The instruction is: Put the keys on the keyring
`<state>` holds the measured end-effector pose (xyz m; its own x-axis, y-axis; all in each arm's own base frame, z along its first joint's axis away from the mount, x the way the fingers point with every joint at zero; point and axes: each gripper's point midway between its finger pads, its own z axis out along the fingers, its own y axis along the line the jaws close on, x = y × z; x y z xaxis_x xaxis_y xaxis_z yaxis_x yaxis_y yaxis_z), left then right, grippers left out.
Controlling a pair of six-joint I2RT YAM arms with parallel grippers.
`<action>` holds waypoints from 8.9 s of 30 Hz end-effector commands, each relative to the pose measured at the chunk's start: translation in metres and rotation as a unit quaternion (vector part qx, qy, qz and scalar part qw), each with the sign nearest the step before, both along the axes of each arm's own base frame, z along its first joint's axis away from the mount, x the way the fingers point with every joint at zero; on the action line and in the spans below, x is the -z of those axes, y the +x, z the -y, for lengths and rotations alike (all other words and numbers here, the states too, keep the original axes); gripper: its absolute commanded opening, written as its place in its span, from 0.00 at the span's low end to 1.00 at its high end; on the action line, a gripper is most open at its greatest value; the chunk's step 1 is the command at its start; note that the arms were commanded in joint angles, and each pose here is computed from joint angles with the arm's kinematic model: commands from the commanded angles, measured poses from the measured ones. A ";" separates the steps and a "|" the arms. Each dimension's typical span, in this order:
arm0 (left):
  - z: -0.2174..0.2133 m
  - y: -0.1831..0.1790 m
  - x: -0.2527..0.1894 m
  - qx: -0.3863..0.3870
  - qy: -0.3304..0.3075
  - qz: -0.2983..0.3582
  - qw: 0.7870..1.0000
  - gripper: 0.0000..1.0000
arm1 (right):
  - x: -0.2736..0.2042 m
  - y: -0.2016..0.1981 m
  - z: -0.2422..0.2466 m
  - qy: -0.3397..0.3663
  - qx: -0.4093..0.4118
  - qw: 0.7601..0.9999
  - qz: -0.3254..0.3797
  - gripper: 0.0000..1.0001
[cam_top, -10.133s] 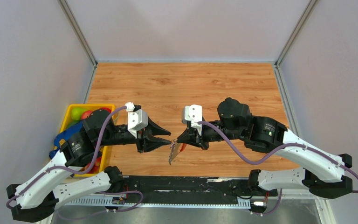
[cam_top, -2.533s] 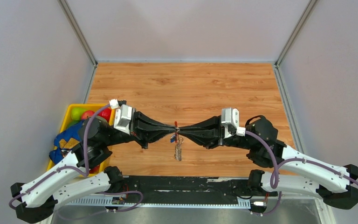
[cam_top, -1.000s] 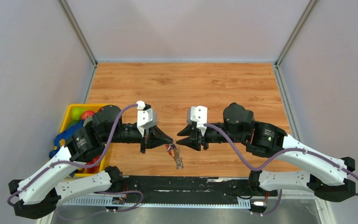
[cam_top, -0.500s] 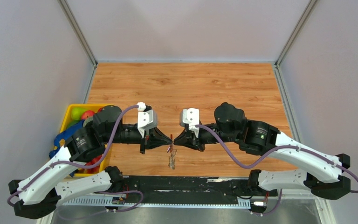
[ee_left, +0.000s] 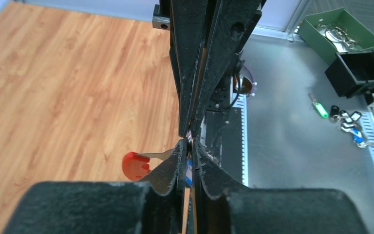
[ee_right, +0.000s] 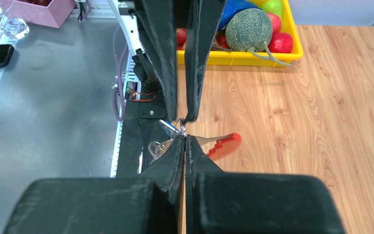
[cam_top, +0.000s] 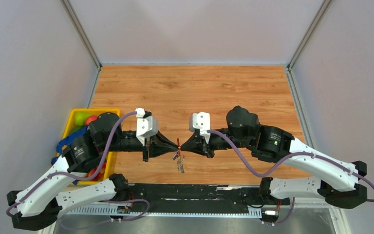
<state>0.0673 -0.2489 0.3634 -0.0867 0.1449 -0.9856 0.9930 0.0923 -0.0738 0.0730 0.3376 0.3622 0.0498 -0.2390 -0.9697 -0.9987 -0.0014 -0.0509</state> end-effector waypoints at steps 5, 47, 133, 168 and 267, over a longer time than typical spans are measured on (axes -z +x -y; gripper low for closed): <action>-0.015 -0.006 -0.042 -0.016 -0.091 0.050 0.995 0.41 | -0.040 -0.004 0.010 0.073 0.006 0.997 0.015 0.00; 0.007 0.005 -0.025 -0.016 -0.096 0.012 0.995 0.28 | -0.069 -0.007 0.015 0.132 -0.001 0.990 0.048 0.00; -0.011 0.058 0.027 -0.202 -0.089 -0.060 0.974 0.64 | -0.054 0.081 0.012 0.201 0.253 0.946 -0.005 0.00; -0.036 0.061 0.035 -0.248 -0.089 -0.054 0.963 0.71 | 0.127 0.228 -0.017 0.046 0.443 0.893 -0.068 0.00; -0.042 0.096 0.006 -0.322 -0.074 -0.008 0.944 1.00 | 0.084 0.227 0.153 0.116 0.584 0.793 -0.128 1.00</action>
<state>0.1528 -0.2126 0.3335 -0.1790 -0.0607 -0.9820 0.7609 0.6242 -0.1773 0.2978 0.1796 0.2366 -0.3461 0.1866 -0.9194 -0.2573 0.9236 0.2843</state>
